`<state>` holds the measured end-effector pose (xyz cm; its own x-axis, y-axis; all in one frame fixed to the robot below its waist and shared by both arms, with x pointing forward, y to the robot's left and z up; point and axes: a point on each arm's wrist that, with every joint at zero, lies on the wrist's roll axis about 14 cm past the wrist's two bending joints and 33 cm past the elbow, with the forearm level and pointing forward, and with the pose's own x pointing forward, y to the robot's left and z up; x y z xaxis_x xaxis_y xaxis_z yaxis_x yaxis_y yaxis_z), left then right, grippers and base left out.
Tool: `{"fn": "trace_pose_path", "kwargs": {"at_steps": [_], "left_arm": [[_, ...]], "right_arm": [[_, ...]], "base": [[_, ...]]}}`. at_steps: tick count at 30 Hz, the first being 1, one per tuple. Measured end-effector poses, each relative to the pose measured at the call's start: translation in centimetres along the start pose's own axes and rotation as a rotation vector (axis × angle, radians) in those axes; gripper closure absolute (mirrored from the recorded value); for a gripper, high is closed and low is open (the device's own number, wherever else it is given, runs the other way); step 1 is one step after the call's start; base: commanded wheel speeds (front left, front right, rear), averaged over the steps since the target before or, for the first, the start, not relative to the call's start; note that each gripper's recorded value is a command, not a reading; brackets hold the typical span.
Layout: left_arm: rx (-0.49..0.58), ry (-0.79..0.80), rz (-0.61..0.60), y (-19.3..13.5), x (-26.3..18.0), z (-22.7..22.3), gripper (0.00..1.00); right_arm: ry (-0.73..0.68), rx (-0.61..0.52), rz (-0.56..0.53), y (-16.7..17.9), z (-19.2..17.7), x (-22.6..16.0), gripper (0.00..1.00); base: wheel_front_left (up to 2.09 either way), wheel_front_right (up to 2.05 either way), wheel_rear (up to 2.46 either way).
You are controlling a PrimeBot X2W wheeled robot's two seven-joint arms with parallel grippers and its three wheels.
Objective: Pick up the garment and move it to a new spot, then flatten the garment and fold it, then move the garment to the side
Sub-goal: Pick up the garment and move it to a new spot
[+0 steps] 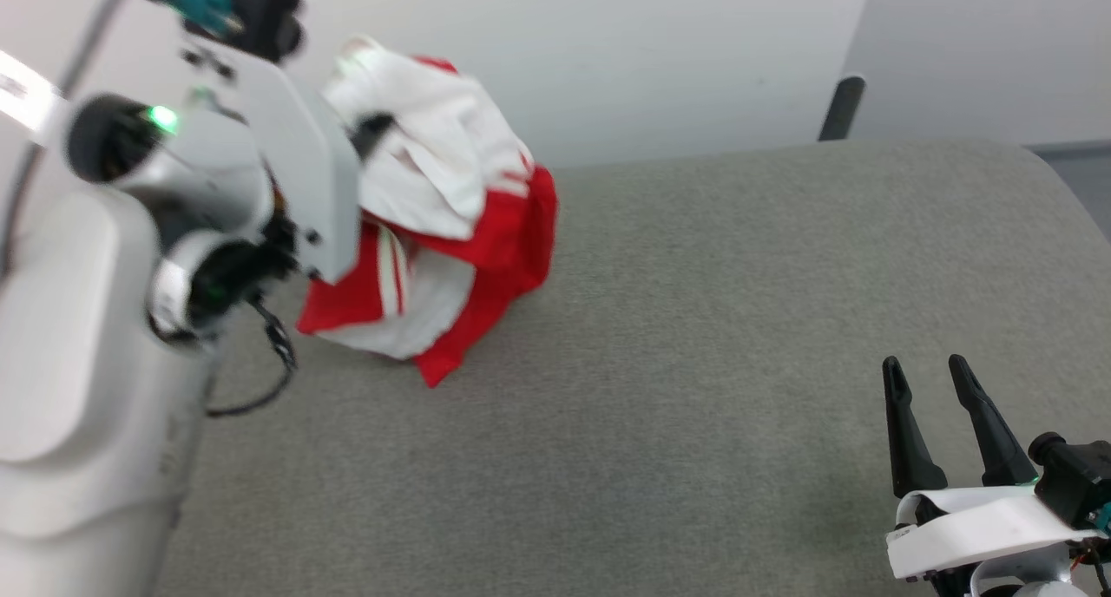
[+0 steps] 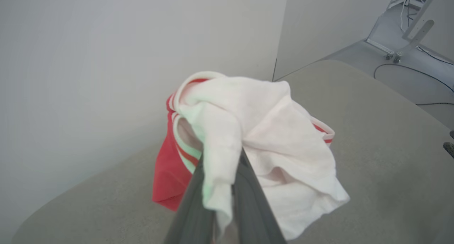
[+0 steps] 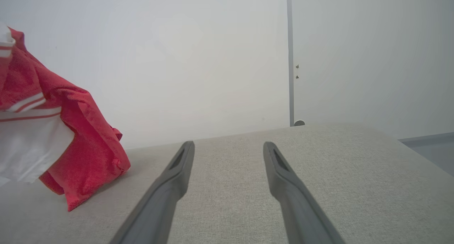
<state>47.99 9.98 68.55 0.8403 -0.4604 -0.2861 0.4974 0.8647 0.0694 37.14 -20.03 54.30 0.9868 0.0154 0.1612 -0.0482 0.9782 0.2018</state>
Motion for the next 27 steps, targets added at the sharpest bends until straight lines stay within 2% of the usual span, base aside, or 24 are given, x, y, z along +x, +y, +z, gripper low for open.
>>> {"fn": "trace_pose_path", "kwargs": {"at_steps": [15, 22, 23, 24, 25, 26, 27], "left_arm": [[-0.126, 0.313, -0.316, -11.6, 6.5, -12.2, 1.00], [-0.161, 0.457, -0.404, -15.4, 7.8, -17.6, 1.00], [-0.166, 0.470, -0.414, -15.8, 7.9, -18.1, 0.86], [-0.169, 0.479, -0.419, -16.0, 8.1, -18.5, 0.64], [-0.172, 0.491, -0.426, -16.4, 8.2, -18.9, 0.51], [-0.178, 0.503, -0.435, -16.7, 8.2, -19.2, 0.18], [-0.182, 0.508, -0.441, -16.9, 8.2, -19.4, 0.00]], "right_arm": [[0.037, 0.008, -0.116, -3.2, -1.6, -0.7, 0.00], [0.062, 0.015, -0.139, -3.8, -2.7, -0.5, 0.00], [0.065, 0.016, -0.139, -3.8, -2.8, -0.4, 0.00], [0.065, 0.019, -0.140, -3.8, -2.9, -0.2, 0.00], [0.067, 0.021, -0.139, -3.8, -3.0, -0.2, 0.00], [0.072, 0.024, -0.140, -3.8, -3.2, -0.1, 0.00], [0.075, 0.025, -0.137, -3.7, -3.3, 0.0, 0.00]], "base": [[0.00, 0.00, 0.00], [0.00, 0.00, 0.00], [0.00, 0.00, 0.00], [0.00, 0.00, 0.00], [0.00, 0.00, 0.00], [0.00, 0.00, 0.00], [0.00, 0.00, 0.00]]}}
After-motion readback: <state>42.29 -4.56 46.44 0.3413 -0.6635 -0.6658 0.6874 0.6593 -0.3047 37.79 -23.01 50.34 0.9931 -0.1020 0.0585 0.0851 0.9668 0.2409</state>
